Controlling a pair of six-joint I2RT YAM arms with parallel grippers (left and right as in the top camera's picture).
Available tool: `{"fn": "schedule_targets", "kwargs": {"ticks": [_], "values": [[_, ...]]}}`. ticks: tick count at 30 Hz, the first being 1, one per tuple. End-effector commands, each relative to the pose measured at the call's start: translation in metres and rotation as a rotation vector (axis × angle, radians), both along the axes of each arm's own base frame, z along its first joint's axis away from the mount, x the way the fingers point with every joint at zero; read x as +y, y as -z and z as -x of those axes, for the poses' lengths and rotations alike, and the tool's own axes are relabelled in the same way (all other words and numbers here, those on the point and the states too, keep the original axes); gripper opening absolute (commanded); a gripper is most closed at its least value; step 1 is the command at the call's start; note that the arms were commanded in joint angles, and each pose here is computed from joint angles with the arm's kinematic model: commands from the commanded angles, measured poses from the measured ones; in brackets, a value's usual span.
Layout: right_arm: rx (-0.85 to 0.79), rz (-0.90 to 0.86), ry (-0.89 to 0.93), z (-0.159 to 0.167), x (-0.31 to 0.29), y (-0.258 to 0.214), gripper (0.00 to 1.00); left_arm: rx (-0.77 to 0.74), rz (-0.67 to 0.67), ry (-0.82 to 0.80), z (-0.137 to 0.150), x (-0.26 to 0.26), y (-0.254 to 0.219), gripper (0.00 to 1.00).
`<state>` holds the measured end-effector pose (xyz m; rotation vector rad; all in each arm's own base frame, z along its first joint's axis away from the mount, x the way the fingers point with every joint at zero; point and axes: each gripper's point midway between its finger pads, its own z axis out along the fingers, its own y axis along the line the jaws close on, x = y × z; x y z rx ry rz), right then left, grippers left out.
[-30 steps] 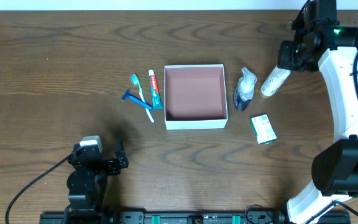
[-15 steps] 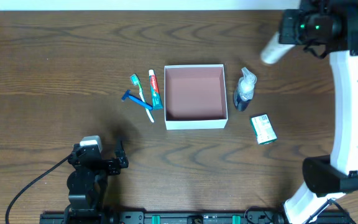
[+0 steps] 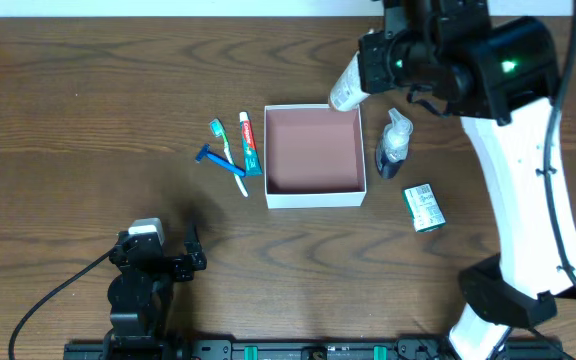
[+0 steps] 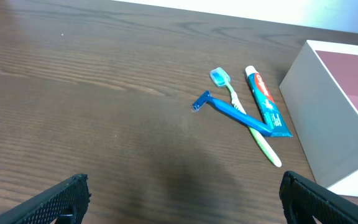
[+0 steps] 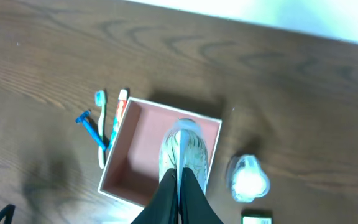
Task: Pack container
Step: 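Carry the lotion tube into the box and release it upright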
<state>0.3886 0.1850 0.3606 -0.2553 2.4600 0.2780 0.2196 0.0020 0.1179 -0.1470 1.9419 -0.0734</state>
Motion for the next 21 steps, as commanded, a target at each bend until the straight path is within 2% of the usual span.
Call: {"fn": "schedule_targets", "kwargs": {"ticks": [1,13,21], "values": [[0.064,0.016,0.024,-0.013,0.015,0.029,0.01,0.016,0.007,-0.009,0.001,0.001,0.008,0.98],[0.243,0.150,0.060,-0.045,0.025,0.124,0.01,0.016,0.007,-0.009,0.001,0.001,0.008,0.98],[0.246,0.166,0.073,-0.051,0.023,0.132,0.05,0.016,0.007,-0.009,0.001,0.001,0.008,0.98]]}}
